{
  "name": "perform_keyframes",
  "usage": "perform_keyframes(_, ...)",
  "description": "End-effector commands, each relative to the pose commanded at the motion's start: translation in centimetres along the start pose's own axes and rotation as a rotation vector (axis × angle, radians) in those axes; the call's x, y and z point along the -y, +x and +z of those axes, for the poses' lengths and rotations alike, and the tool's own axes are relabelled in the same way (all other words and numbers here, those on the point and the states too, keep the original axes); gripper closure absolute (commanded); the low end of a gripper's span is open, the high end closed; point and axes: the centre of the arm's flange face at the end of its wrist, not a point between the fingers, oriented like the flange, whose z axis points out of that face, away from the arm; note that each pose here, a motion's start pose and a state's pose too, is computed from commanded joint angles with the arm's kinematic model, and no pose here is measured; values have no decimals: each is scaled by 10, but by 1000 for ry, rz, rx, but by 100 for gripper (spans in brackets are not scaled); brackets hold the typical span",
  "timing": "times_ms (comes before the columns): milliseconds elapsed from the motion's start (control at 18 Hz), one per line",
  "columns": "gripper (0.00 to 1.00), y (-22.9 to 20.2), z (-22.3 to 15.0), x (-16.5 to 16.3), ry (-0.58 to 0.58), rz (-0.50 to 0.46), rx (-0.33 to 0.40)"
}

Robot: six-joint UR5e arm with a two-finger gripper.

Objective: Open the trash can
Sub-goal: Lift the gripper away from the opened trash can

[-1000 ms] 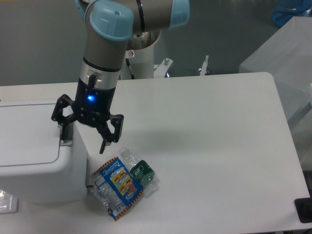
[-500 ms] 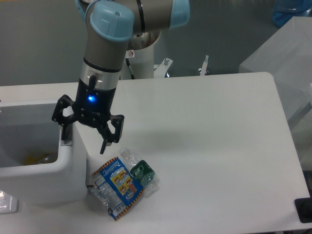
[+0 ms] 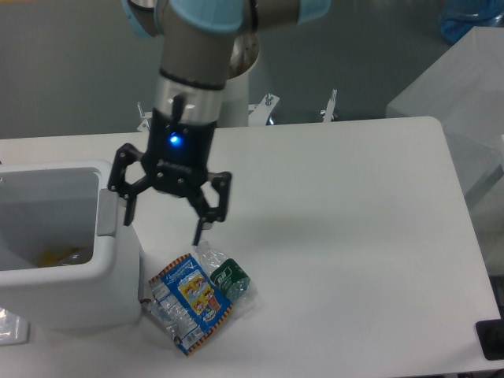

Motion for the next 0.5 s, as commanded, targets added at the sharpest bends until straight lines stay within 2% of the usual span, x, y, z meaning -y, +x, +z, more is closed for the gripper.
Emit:
perform_keyframes(167,0,-23,-6,-7,-32,-2,83)
perform_keyframes(333,0,-36,-5,-16,-119,131,180)
perform_keyframes(500,0,-47,-4,-25,-192,219,203)
